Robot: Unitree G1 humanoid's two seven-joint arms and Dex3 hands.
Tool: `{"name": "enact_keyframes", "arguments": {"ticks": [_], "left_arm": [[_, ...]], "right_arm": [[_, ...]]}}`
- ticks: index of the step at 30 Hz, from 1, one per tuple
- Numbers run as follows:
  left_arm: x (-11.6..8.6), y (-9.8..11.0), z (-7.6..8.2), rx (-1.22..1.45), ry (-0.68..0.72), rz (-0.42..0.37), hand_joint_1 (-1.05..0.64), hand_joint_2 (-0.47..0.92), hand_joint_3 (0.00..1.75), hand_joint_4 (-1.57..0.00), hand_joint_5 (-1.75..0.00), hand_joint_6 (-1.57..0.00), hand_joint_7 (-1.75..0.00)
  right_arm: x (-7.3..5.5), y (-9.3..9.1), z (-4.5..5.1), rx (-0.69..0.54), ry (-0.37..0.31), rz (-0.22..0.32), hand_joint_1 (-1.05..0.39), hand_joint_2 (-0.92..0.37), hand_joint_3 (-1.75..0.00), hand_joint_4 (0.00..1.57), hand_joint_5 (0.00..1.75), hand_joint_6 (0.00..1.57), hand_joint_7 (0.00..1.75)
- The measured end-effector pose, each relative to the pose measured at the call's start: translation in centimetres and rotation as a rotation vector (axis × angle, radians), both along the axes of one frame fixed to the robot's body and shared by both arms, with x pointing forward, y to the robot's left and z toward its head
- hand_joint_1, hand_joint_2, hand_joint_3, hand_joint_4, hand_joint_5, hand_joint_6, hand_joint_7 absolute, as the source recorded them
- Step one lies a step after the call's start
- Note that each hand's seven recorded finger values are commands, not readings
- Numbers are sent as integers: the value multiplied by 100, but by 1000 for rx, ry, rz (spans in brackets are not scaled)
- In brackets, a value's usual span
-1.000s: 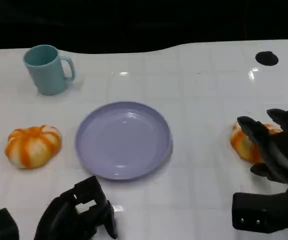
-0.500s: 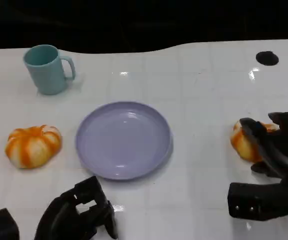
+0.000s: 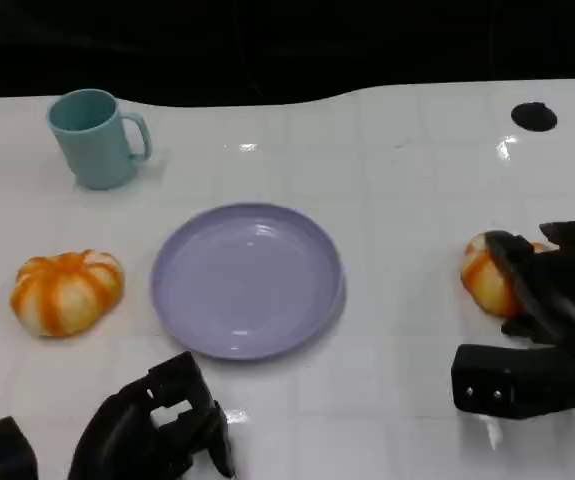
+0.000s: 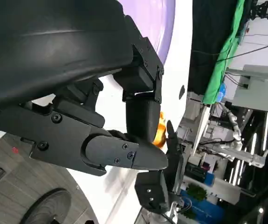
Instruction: Grasp the bread from the table and place it into the plate.
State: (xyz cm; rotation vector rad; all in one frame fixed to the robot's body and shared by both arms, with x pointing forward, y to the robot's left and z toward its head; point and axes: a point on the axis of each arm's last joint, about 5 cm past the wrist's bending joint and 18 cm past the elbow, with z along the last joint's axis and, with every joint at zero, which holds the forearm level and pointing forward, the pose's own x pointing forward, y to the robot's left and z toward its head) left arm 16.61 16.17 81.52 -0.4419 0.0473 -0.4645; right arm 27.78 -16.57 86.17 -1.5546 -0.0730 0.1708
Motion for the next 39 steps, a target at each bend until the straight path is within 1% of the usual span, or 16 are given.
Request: {"name": "enact_keyframes", "arguments": {"ticks": [2,4,5,7,9,11,12,14,16,18,22,29,31,33,37,39], "left_arm": [[1,-1,1,0,0,0,-63,92,22,-81,-175,-69,-158],[1,-1,1,0,0,0,-64,92,21,-80,-175,-69,-158],[1,-1,1,0,-1,0,-64,92,21,-80,-175,-69,-158],[1,-1,0,0,0,-1,-64,92,21,-80,-175,-69,-157],[1,-2,0,0,0,-1,-64,92,21,-80,-175,-70,-157],[2,-2,2,0,0,-1,-64,92,20,-80,-175,-69,-158],[2,-3,2,-1,0,-1,-64,92,20,-80,-175,-69,-158],[2,-2,2,-1,0,-1,-64,92,20,-80,-175,-69,-158],[2,-2,2,-1,0,-1,-64,92,20,-80,-175,-69,-158],[2,-2,2,-1,0,-1,-64,92,21,-80,-175,-69,-158],[10,-4,4,0,-1,-1,-64,92,22,-80,-175,-69,-158],[10,1,-13,0,7,4,-63,92,22,-80,-175,-69,-158],[8,8,-19,1,7,8,-63,92,23,-80,-175,-69,-158],[2,11,-29,0,11,10,-63,92,23,-80,-175,-69,-159],[2,14,-30,0,11,10,-63,92,23,-80,-175,-69,-159],[3,15,-26,0,9,10,-63,92,22,-80,-175,-69,-159]], "right_arm": [[28,17,4,1,9,2,-52,-83,0,44,18,43,2],[50,27,4,14,16,4,-41,-83,0,82,29,65,7],[56,31,-3,25,13,10,-34,-82,0,91,58,81,7],[51,22,-32,62,-17,31,-26,-81,0,90,134,107,6],[53,13,-46,95,-45,49,-25,-82,0,88,157,121,7],[63,8,-48,110,-60,63,-23,-82,-1,87,163,127,8],[68,5,-49,110,-65,68,-20,-86,-1,86,168,127,27],[76,0,-53,112,-80,80,-19,-91,-5,84,173,85,121],[79,-8,-60,114,-100,88,-17,-92,-12,83,174,68,161],[70,-15,-78,117,-106,95,-18,-92,-15,83,175,63,169],[48,-13,-108,128,-127,114,-18,-90,-15,87,175,69,165],[36,44,-119,179,-223,158,-15,-84,-18,91,175,72,168],[45,61,-104,197,-243,172,-16,-84,-17,92,175,86,132],[61,86,-76,217,-262,188,-15,-85,-17,93,175,91,123],[93,165,-7,267,-302,219,-12,-79,-25,95,175,86,144],[107,221,32,306,-322,240,-13,-62,-62,96,175,81,157]]}}
